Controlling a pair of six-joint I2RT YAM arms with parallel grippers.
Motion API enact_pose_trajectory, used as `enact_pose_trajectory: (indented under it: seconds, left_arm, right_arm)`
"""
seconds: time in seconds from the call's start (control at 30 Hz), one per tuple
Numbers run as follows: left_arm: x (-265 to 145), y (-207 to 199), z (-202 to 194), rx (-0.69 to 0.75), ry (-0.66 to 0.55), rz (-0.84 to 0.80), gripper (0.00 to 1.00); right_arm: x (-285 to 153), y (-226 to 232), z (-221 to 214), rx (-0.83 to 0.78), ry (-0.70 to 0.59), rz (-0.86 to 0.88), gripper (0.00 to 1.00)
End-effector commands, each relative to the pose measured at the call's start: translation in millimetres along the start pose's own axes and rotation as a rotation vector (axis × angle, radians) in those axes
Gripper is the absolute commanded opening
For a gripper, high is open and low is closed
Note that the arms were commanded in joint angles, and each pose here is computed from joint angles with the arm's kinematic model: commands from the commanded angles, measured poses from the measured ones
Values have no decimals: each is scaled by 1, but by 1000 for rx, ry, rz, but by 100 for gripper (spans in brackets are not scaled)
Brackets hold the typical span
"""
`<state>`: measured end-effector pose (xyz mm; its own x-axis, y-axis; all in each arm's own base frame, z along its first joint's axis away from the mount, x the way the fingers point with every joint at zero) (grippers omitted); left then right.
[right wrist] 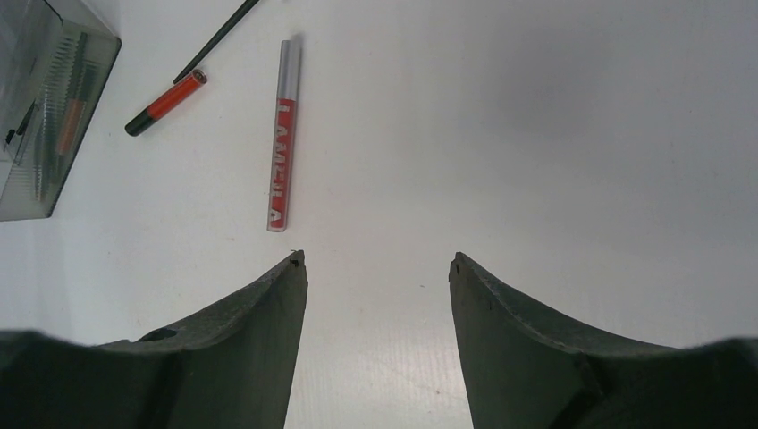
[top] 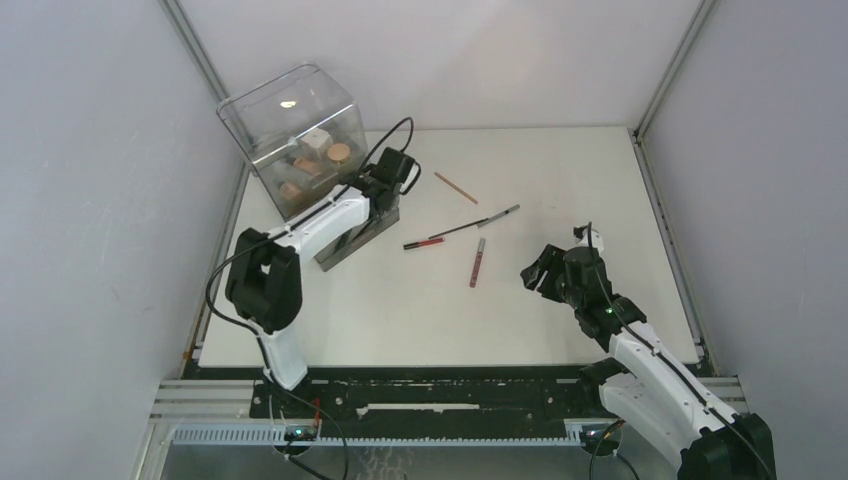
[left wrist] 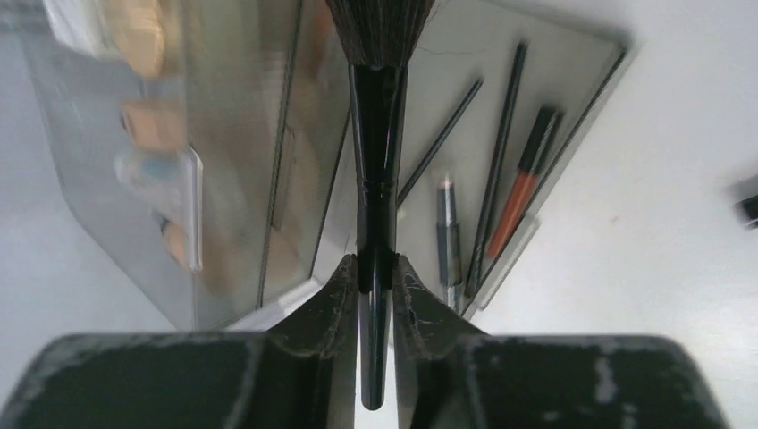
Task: Organize the makeup
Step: Place the makeup brush in the drawer, then pick up the makeup from the center of the board.
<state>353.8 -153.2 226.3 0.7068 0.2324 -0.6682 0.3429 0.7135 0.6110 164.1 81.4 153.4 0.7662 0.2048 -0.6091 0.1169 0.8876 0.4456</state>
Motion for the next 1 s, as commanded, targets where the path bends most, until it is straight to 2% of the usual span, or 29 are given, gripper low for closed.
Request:
enact_pose_trajectory:
  seconds: [0.0,0.03,0.07,0.13,0.3,0.4,0.47,0.73,0.97]
  left_arm:
    - [14,17,-27,24,103,150,54]
    - [18,22,-31,11,127,161,75]
    - [19,30,-33,-17,139,169,83]
    - [15,39,-29,-70,126,162,87]
    - [-17,32,0,-138,-34,8,83]
    - [-32,1,16,-82,-121,-159,83]
    - [-33,-20,22,-38,-140,-262,83]
    - [-11,-71,32,1,-77,-555,73]
    - [20,-101,26,63,59,-653,66]
  right_arm:
    - [1,3,4,14,-22,21,67]
    - [1,3,4,12,-21,24,67]
    - [0,3,3,12,-20,23,67]
    - [-1,2,3,10,-21,21,67]
    - [0,2,3,15,-26,18,67]
    - [3,4,3,26,-18,31,67]
    - [4,5,3,30,-14,41,67]
    - [-1,2,2,17,-19,24,67]
    - [1,4,3,20,-16,34,67]
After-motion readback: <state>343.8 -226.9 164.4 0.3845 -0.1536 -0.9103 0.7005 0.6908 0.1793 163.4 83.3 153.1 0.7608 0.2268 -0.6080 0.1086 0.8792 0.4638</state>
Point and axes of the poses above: each gripper's point midway between its finger pads, its own x axis out along the fingers, its own y axis along the line the jaws close on, z = x × y, the point moved 10 cm from there along -x, back along the fingers, and after that the axes turned 1 degree about -x, right-handed, at the moved point
